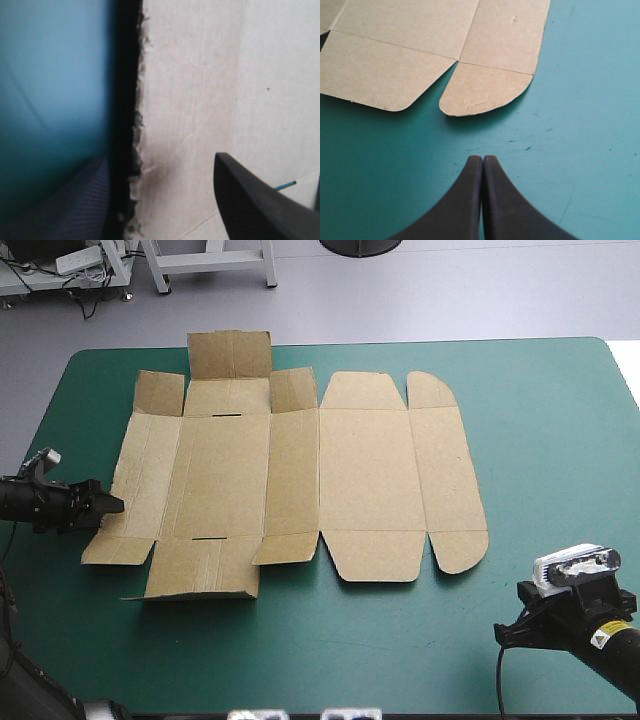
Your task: Fold the box
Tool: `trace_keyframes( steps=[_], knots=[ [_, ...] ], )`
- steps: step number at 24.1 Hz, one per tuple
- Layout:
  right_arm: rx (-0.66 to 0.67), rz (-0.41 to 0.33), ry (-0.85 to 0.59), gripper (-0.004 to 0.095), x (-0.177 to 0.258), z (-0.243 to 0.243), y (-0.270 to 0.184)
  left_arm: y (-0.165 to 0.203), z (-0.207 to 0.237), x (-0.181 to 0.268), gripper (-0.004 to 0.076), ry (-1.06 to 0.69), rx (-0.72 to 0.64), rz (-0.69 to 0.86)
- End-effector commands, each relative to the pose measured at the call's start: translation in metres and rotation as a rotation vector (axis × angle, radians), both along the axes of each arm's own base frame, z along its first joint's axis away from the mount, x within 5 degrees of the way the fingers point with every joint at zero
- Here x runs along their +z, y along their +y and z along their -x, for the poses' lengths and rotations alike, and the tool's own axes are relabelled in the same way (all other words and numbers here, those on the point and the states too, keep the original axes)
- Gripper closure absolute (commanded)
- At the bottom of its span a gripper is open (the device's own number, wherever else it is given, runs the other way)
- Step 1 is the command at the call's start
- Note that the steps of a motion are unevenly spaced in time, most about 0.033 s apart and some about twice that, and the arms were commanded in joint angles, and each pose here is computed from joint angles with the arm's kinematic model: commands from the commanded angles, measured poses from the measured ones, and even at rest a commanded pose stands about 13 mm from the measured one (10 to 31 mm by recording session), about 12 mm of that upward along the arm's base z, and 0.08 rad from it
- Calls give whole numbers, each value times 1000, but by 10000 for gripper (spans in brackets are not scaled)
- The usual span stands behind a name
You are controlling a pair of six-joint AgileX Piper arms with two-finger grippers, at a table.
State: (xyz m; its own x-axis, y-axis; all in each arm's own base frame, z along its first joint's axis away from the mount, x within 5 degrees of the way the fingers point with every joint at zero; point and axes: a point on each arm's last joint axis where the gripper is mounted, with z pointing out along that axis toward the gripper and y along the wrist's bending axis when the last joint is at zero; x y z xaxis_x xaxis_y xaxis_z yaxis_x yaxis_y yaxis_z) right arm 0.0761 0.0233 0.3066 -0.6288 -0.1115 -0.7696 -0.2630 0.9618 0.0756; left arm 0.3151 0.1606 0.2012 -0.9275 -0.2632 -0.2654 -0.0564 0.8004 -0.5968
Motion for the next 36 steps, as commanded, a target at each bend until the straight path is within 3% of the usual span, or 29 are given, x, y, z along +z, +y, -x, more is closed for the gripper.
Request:
trace_keyframes(
  steps=[1, 7, 14, 22, 32, 36],
  knots=[
    [0, -17, -64, 921, 11, -4, 1, -9, -3, 22, 281, -77, -40, 102],
    [0, -17, -64, 921, 11, -4, 1, -12, -7, 13, 284, -56, -53, 114],
    [3, -13, -65, 921, 11, -4, 1, -48, -15, 6, 332, 74, -174, 47],
    [14, 0, -70, 921, 11, -4, 1, -77, -24, 7, 332, 142, -166, 80],
    [11, -1, -81, 921, 12, -5, 1, -99, -31, 12, 335, 111, -191, 136],
    [12, 1, -81, 921, 12, -5, 1, -103, -33, 14, 379, 93, -186, 163]
  ],
)
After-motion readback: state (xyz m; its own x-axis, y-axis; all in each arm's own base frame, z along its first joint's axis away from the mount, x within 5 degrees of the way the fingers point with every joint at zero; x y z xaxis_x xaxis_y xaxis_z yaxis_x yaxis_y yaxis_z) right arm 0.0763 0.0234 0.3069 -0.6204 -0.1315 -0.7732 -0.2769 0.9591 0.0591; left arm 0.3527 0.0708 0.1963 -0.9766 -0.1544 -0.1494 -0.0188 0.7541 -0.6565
